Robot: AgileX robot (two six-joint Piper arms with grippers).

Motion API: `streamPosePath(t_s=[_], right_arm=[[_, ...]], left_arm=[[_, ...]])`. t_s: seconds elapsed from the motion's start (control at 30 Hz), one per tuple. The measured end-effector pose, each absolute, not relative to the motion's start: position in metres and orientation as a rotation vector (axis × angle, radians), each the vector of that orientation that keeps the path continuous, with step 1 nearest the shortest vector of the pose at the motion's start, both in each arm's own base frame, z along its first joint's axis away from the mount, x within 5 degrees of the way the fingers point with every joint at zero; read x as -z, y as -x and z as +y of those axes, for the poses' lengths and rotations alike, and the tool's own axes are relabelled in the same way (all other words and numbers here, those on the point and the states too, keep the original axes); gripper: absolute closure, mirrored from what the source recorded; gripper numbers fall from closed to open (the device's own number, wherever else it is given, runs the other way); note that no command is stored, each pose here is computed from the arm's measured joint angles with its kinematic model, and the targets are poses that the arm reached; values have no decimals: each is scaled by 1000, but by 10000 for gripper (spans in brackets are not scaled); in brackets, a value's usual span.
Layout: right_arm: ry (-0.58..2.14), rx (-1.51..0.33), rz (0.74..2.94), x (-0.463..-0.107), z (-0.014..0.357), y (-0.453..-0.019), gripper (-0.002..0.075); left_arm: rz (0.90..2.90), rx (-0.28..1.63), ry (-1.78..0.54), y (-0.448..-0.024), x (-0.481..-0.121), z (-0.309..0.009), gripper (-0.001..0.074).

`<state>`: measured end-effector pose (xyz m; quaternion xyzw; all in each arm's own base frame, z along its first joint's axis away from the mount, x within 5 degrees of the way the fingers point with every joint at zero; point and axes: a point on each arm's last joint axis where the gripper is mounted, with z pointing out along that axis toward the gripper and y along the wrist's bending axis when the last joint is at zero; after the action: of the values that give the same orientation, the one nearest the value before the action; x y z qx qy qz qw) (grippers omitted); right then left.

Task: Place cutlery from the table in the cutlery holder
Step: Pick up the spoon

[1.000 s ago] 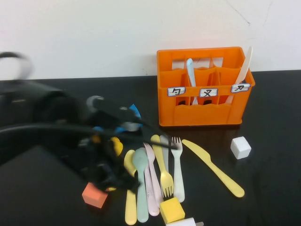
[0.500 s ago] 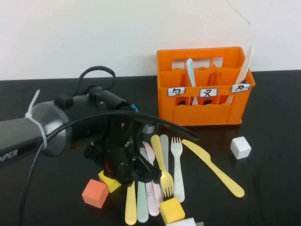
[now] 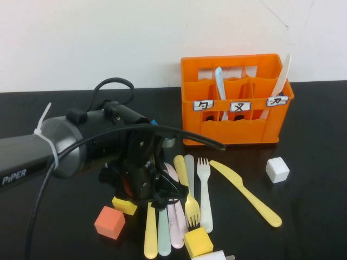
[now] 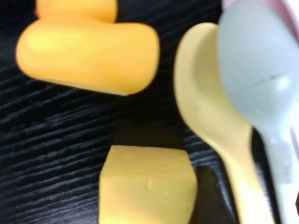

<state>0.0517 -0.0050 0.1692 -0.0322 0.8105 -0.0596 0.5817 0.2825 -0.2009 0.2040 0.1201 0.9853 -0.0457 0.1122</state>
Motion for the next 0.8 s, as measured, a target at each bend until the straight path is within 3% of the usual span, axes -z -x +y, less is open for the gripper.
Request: streamPosePath(t_s=[0.17,0.47,0.8], right_arm=[[75,139,1893,-169,-5,-52,729],[75,139,1893,-169,-5,-52,729],[75,139,1893,-169,-5,-52,729]], left_arm=[[2909,128,-307,-285,-200,-199,370],[2919,139,-260,-290,-199,-193,477],[2956,141,-248,-292,-188,-196,488]])
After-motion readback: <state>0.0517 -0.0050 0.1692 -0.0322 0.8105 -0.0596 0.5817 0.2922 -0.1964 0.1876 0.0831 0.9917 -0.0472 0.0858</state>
